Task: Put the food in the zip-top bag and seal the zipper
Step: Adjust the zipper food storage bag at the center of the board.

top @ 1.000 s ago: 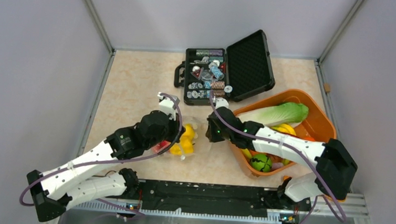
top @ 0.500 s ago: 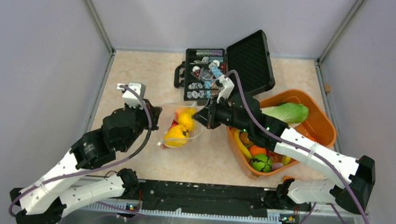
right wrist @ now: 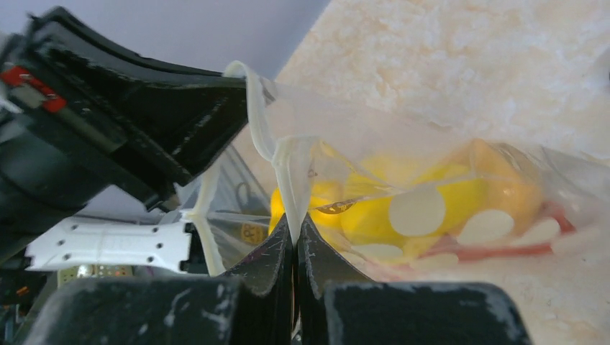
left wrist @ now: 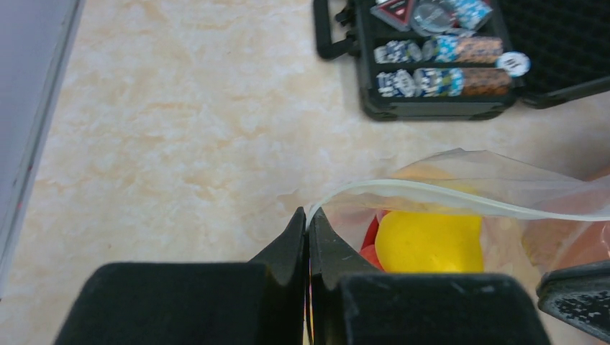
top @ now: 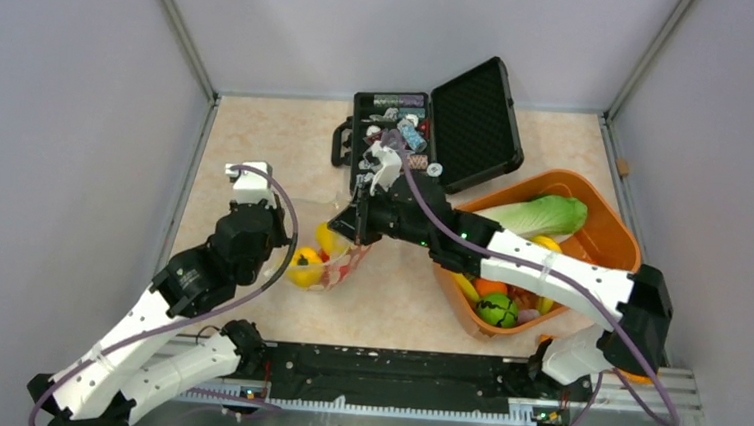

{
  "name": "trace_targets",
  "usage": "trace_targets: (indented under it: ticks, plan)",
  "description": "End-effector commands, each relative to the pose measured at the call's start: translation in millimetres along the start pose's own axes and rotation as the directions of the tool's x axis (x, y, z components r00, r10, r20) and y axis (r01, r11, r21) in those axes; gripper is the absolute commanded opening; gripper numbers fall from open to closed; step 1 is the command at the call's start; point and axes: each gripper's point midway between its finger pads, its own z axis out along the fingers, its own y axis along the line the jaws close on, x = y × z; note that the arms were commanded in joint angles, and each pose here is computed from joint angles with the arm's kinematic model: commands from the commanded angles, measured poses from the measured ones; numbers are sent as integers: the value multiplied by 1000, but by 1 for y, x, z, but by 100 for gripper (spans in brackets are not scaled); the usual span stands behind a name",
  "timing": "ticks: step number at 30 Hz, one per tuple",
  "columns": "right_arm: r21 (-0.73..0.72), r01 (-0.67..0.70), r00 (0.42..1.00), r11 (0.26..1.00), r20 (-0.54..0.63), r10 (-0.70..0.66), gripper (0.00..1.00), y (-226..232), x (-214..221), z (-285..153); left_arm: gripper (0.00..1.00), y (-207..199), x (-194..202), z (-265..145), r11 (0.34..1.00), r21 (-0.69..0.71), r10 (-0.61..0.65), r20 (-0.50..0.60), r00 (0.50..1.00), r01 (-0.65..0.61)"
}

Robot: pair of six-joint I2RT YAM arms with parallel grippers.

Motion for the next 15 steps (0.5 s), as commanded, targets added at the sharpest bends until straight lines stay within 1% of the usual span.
trace_targets:
  ticks: [1,5,9,15]
  plan:
    - [11,-41,998,999,51,40,0,3,-11,24,0,12,14,15,998,-54,21,-37,999,-23]
    - [74,-43,998,996,57,39,0,-11,-9,40,0,18,23,24,996,-81,35,-62,997,-40]
    - [64,-30,998,997,60,26,0,-7,-13,47,0,22,21,25,994,-95,39,-68,997,-46]
    - [89,0,994,996,105,-9,0,-11,-26,38,0,9,-7,7,1000,10,7,-9,1000,-7]
